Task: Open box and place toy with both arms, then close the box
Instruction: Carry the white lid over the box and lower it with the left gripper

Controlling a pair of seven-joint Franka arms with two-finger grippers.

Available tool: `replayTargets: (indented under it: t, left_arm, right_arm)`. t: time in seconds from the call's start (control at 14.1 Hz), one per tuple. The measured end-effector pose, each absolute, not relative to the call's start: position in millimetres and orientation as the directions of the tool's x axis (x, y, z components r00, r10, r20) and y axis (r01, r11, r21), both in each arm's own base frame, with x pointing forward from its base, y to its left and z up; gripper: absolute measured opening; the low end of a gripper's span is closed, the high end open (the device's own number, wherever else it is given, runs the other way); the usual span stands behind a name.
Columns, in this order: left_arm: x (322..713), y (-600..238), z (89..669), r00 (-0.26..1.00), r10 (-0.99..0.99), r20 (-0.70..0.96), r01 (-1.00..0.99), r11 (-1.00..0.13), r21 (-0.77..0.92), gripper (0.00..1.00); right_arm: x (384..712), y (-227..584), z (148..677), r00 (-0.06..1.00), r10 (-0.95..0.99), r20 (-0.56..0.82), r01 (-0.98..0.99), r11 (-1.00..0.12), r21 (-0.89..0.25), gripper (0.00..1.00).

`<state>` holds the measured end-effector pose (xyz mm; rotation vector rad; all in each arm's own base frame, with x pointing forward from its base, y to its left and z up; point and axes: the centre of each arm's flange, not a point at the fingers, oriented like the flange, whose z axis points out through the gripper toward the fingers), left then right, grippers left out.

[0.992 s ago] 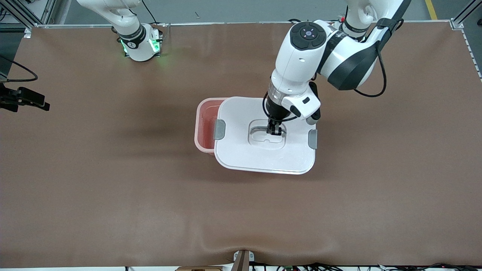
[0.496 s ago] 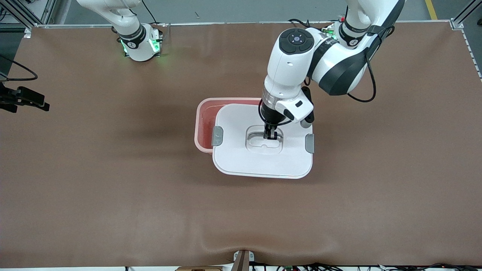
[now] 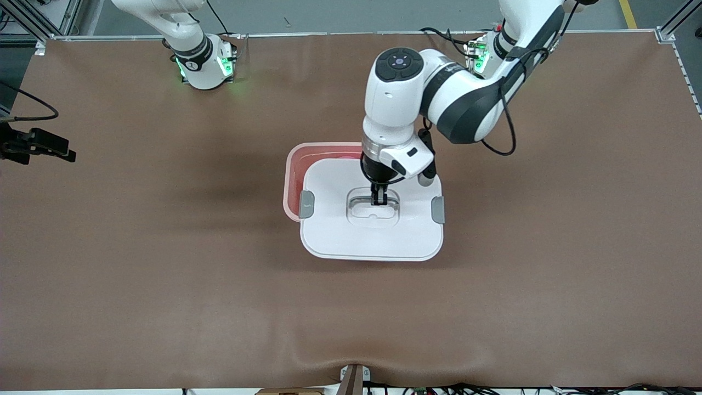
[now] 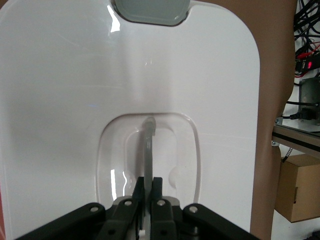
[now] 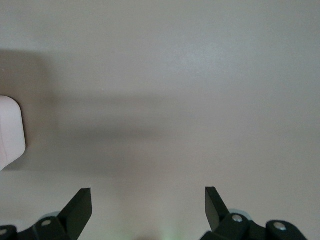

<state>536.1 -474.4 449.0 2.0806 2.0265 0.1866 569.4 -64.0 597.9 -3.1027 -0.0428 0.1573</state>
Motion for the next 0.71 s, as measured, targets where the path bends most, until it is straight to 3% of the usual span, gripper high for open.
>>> replayTargets:
  t: [0.71]
  left_arm:
    - [515,-507,433,0.005,0.997,-0.078,0.959,0.017,0.283,0.07]
  right_arm:
    - [570,-55,598,0.994,-0.029,-0.101,-0.034,-0.998,-0.048,1.00]
